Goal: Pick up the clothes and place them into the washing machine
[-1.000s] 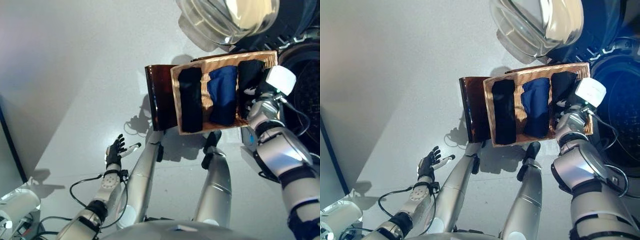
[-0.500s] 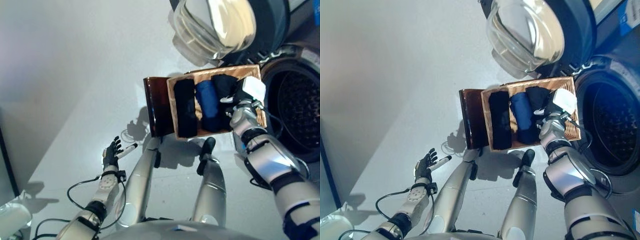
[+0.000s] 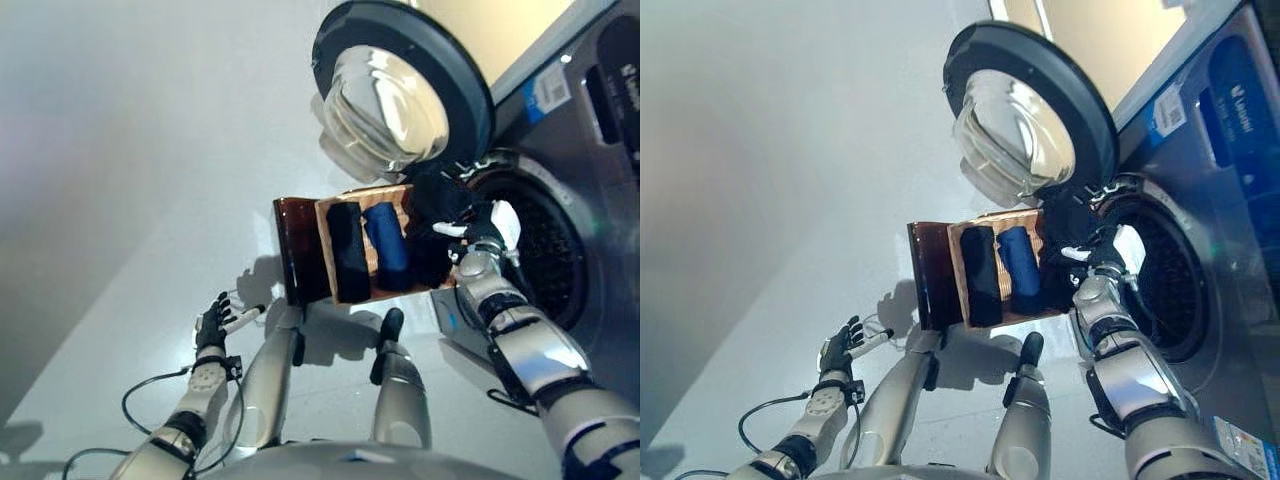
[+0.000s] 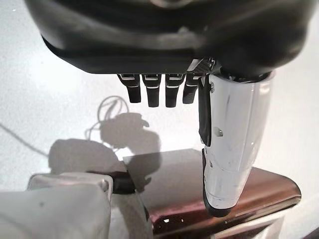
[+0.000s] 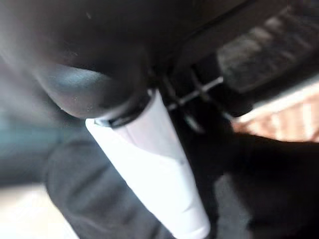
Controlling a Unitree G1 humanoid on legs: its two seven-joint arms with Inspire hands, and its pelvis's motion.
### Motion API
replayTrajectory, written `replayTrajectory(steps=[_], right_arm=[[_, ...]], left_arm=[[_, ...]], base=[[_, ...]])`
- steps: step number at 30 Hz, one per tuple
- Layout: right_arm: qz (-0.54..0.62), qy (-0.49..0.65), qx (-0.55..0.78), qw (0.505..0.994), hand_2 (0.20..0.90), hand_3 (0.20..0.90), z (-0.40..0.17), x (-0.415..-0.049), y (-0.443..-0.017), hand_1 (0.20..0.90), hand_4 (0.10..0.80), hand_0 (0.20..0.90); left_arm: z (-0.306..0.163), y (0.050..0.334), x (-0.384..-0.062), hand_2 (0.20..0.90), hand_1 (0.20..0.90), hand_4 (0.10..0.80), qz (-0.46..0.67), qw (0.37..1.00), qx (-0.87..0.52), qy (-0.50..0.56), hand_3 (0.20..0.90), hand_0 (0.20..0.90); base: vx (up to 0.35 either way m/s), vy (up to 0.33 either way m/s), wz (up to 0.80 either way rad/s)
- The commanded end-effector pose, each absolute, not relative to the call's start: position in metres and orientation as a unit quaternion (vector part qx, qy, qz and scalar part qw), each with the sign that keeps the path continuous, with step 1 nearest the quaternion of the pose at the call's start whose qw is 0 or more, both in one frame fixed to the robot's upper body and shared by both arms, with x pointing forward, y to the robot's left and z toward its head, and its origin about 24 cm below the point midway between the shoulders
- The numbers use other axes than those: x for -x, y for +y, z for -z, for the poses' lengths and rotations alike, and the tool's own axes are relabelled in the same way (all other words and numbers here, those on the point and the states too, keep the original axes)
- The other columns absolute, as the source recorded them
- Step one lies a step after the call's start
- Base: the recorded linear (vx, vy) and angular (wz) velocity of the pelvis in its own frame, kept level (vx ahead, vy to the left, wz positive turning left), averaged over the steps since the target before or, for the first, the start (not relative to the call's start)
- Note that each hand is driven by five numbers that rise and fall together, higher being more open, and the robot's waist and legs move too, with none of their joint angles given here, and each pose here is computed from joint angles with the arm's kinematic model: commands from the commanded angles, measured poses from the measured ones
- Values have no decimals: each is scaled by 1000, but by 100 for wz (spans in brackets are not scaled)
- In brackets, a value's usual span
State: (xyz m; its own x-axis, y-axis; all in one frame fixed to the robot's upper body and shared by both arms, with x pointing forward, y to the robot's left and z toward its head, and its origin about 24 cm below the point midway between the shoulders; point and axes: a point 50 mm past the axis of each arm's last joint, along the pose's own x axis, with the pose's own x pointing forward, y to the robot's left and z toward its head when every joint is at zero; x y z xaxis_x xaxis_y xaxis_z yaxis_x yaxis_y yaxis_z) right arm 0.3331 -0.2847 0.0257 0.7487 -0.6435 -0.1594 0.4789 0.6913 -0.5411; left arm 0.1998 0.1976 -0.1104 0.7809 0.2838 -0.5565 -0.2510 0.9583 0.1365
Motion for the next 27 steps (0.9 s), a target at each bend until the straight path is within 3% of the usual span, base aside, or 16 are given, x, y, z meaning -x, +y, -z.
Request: replayTrajectory(steps=[1, 4, 7, 11, 13, 14, 16, 20, 27], right_arm=[[388, 107, 105, 909, 200, 200, -47, -329, -315, 200, 300, 200], [426, 86, -103, 895, 200, 200, -34, -321, -313, 200, 300, 200], [442, 79, -202, 871, 200, 200, -21, -315, -308, 200, 300, 200], [442, 53, -372, 814, 200, 200, -1, -309, -287, 200, 300, 200], [452, 0, -466, 760, 200, 200, 2, -306, -277, 200, 300, 200], [452, -1, -467, 760, 200, 200, 3, -306, -277, 200, 300, 200], [476, -46, -513, 713, 200, 200, -5, -307, -278, 200, 300, 200], [486, -92, -527, 691, 200, 200, -29, -316, -288, 200, 300, 200], [497, -148, -504, 691, 200, 200, -71, -325, -318, 200, 300, 200]], left_arm=[[113, 216, -188, 900, 900, 800, -167, 937, -47, 302, 900, 900], [112, 215, -188, 900, 900, 800, -165, 941, -41, 294, 900, 900], [111, 213, -188, 900, 900, 800, -157, 943, -39, 291, 900, 900], [110, 202, -192, 900, 900, 800, -146, 947, -26, 285, 900, 900], [107, 192, -196, 900, 900, 800, -134, 954, -11, 269, 900, 900], [107, 193, -196, 900, 900, 800, -134, 954, -12, 269, 900, 900], [106, 188, -198, 900, 900, 800, -129, 956, -8, 264, 900, 900], [105, 187, -199, 900, 900, 800, -127, 958, -3, 259, 900, 900], [108, 186, -196, 900, 900, 800, -129, 955, 0, 266, 900, 900]], base=[[8, -32, -2], [0, 0, 0], [0, 13, -7], [-5, 10, -1], [-23, 60, -3], [-42, 89, -3], [-50, 65, -3], [-63, 57, -4], [-36, 36, -15]])
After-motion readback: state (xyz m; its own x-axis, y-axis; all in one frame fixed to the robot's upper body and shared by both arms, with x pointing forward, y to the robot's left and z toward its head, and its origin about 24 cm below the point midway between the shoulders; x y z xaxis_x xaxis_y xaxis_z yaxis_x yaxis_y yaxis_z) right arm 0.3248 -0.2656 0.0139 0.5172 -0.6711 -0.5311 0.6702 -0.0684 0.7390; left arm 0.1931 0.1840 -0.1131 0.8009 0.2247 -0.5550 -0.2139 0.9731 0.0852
